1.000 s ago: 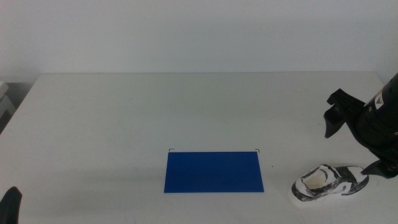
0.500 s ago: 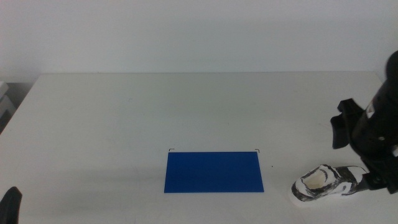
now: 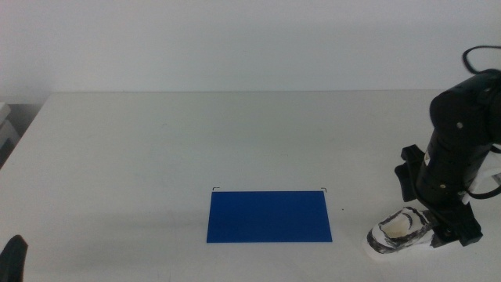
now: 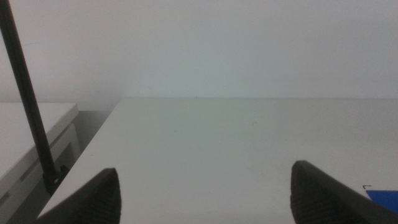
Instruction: Use one arm to grab the shoe from the table and place it on the mat.
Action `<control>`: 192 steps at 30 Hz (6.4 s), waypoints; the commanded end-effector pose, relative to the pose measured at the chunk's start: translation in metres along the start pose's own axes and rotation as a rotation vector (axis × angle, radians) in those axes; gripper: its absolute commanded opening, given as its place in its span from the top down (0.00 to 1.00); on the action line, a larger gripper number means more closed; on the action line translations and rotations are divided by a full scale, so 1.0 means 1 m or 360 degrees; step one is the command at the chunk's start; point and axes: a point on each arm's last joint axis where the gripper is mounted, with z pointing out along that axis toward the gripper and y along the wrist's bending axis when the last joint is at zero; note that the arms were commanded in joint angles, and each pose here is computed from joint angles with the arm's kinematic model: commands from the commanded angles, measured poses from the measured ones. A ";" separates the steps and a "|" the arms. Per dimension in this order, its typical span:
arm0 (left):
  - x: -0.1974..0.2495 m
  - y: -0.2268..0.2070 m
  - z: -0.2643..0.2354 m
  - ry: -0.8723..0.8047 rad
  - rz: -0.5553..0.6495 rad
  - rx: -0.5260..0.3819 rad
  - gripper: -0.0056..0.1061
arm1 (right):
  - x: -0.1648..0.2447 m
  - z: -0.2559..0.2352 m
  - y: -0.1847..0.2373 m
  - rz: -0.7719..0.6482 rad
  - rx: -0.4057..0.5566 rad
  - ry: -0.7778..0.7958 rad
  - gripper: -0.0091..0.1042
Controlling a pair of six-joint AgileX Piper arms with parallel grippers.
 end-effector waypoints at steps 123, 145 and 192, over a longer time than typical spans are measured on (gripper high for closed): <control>-0.006 0.000 -0.001 -0.0132 -0.0040 0.0006 0.11 | 0.165 -0.055 0.086 -0.4450 -0.0710 -0.0348 0.95; -0.006 0.000 -0.001 -0.0132 -0.0040 0.0006 0.11 | 0.170 -0.026 0.091 -0.4453 -0.0653 -0.0224 0.47; -0.006 0.000 -0.001 -0.0132 -0.0040 0.0006 0.11 | -0.046 -0.094 -0.202 -0.1831 -0.1707 -0.1467 0.15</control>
